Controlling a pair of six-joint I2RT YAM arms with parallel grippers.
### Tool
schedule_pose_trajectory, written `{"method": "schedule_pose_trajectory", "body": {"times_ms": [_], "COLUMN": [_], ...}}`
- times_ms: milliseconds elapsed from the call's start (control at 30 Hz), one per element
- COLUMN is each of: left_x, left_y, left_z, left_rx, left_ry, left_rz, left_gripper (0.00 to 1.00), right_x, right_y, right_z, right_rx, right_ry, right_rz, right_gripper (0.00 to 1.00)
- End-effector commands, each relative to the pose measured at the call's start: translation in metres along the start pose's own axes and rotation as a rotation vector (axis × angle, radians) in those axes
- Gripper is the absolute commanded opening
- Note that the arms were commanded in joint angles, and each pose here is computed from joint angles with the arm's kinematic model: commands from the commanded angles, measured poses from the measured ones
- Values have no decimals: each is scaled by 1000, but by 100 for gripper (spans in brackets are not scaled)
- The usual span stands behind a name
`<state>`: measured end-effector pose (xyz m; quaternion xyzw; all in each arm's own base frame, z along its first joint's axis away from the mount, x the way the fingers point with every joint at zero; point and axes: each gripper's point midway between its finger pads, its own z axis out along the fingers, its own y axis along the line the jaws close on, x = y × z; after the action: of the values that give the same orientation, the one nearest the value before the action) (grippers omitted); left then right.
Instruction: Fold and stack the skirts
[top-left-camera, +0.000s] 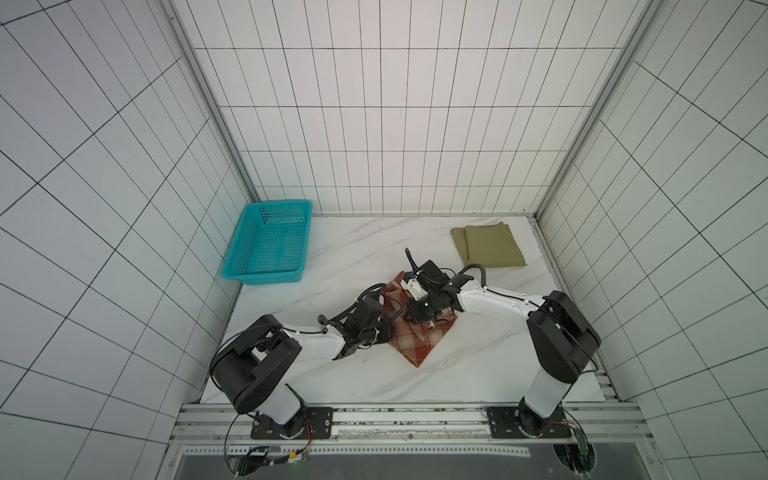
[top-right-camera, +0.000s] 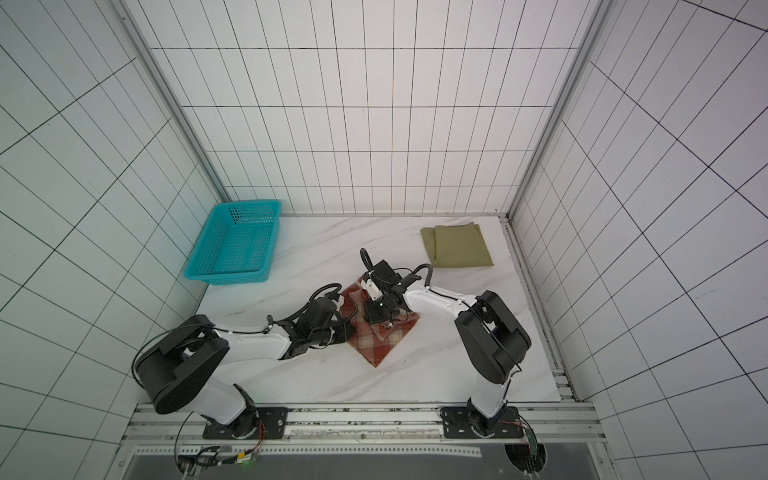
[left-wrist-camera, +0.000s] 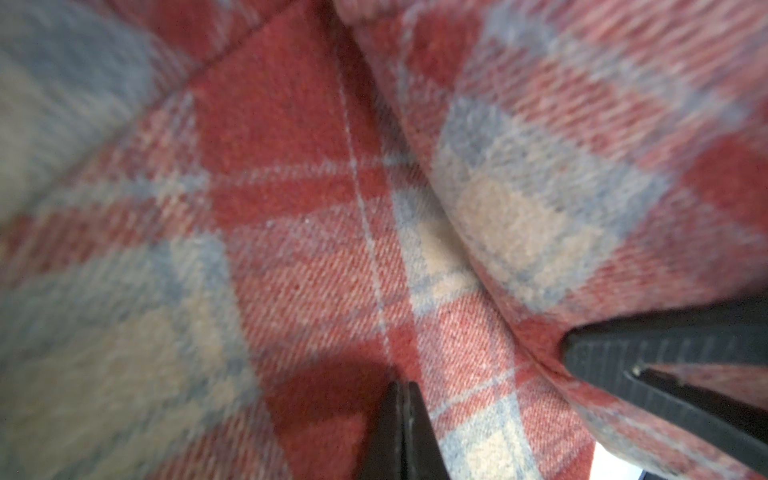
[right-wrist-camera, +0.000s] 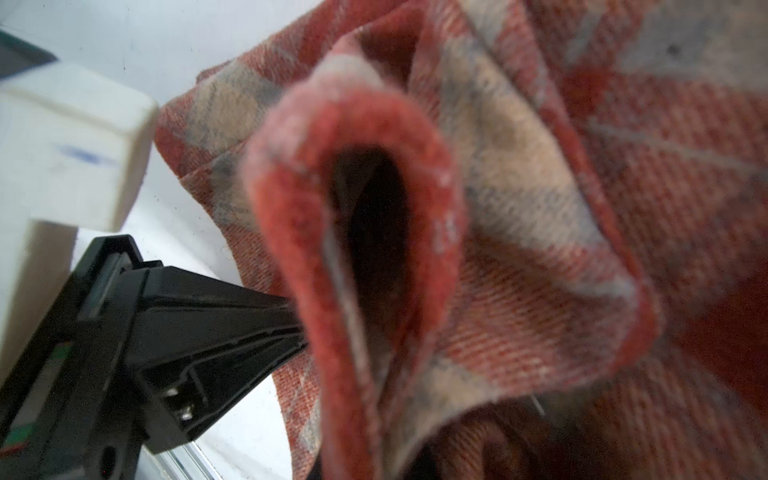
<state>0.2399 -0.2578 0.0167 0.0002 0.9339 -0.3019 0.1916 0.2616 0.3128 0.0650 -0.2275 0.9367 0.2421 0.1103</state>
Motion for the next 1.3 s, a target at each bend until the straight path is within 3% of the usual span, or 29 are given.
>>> {"method": "schedule_pose_trajectory", "body": {"times_ms": [0,567,867,1267], "left_x": [4,-6,-27,-55], "left_y": [6,-12,-36,-1], "left_z": [0,-14,-51,-93], "left_rx": [-9,80,212,190], "left_ry": [-3,-64,-158,-249], "left_rz": [-8,12,-39,-136], "left_gripper": [0,0,0,0], "right_x": [-27,-15,-11,-20], "right_y": [24,8,5,7], "right_z": [-11,25,27,32], "right_rx": [-34,-20,-18,-23], "right_ry": [-50,0,-23,-57], "right_rz": [-37,-8,11,26], "right_gripper": [0,0,0,3]}}
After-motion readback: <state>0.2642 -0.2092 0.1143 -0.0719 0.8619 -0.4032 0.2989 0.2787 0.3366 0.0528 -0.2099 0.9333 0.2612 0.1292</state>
